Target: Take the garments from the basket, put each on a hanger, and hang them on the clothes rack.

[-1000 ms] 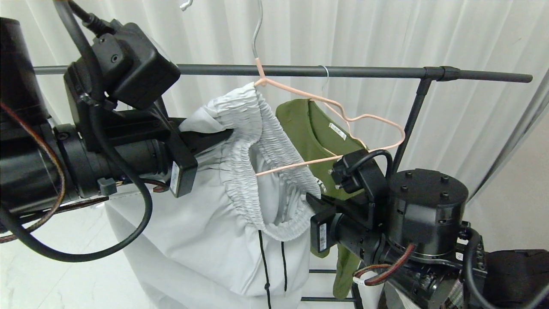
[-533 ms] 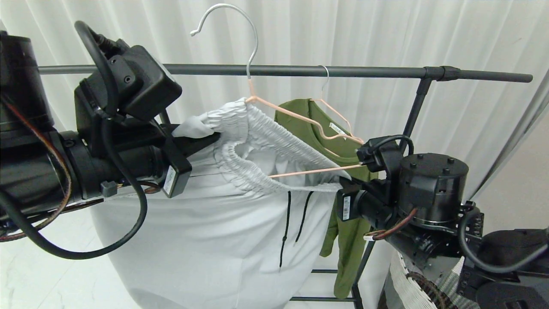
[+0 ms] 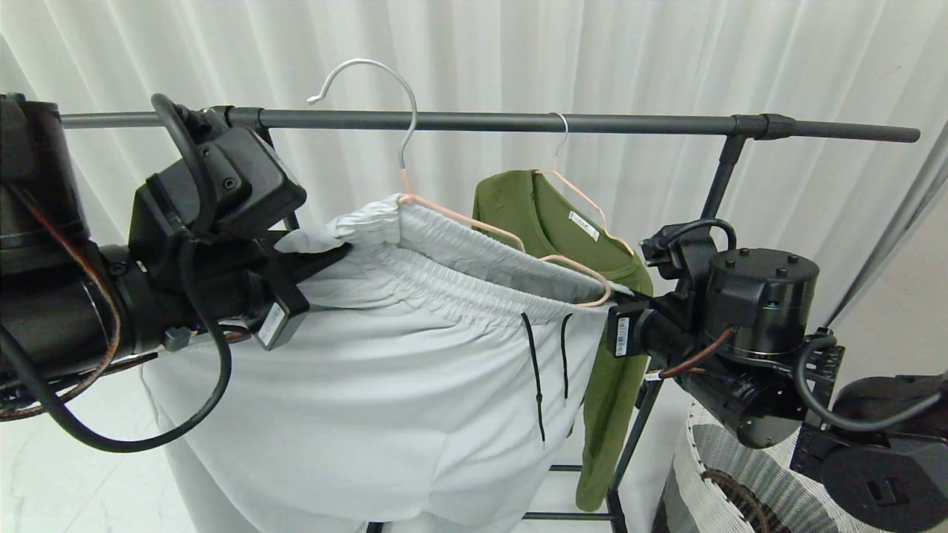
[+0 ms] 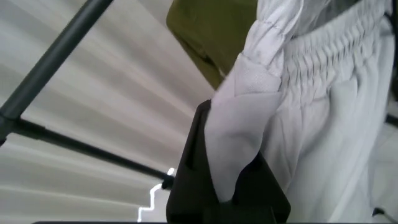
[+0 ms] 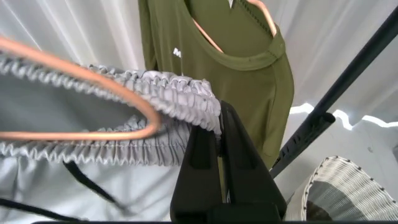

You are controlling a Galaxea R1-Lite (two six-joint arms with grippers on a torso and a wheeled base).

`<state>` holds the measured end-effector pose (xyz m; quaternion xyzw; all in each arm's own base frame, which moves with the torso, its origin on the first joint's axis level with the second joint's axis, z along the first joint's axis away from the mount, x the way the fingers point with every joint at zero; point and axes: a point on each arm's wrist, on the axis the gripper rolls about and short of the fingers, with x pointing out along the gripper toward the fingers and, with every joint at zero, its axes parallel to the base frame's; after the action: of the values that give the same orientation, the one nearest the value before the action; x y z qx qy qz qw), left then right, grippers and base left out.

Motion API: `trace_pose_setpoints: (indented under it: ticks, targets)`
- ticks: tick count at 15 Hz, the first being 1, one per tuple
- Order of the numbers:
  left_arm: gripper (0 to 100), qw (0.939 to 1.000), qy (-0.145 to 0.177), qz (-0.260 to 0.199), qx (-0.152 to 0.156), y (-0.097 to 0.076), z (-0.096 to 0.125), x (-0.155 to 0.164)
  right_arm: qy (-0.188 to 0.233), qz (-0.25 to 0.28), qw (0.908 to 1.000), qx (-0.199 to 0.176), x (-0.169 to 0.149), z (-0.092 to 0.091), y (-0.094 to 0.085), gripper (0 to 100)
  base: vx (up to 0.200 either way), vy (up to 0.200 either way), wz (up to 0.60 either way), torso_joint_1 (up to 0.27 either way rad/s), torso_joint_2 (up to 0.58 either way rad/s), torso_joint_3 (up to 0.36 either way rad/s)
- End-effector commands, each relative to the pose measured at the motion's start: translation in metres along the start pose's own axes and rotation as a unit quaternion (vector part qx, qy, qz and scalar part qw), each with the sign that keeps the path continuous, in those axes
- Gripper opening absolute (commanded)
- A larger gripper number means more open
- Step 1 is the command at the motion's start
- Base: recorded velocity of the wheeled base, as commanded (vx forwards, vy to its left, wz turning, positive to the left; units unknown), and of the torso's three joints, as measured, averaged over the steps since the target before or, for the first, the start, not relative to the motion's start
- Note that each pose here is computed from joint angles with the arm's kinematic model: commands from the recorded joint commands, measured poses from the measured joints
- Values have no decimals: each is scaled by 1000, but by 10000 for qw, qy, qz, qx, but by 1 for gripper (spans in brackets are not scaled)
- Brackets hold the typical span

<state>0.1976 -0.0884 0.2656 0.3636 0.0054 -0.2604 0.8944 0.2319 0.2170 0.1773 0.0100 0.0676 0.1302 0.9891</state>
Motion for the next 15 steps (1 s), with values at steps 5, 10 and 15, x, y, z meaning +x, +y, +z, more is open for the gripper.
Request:
trace_pose_setpoints:
  ticks: [5, 10, 15]
  targets:
    - [0, 9973, 225, 296, 630, 0, -25, 6, -105, 152, 9997, -131, -3, 6, 6, 0, 0, 0, 0, 0, 0, 0]
    - [0, 9961, 67, 137, 865, -15, -28, 12, -124, 509, 9980, -359, -7, 19, 32, 0, 0, 0, 0, 0, 0, 0]
    - [0, 9959, -76, -52, 896, -24, -22, 16, -69, 748, 9964, -399, -2, 17, 56, 0, 0, 0, 0, 0, 0, 0]
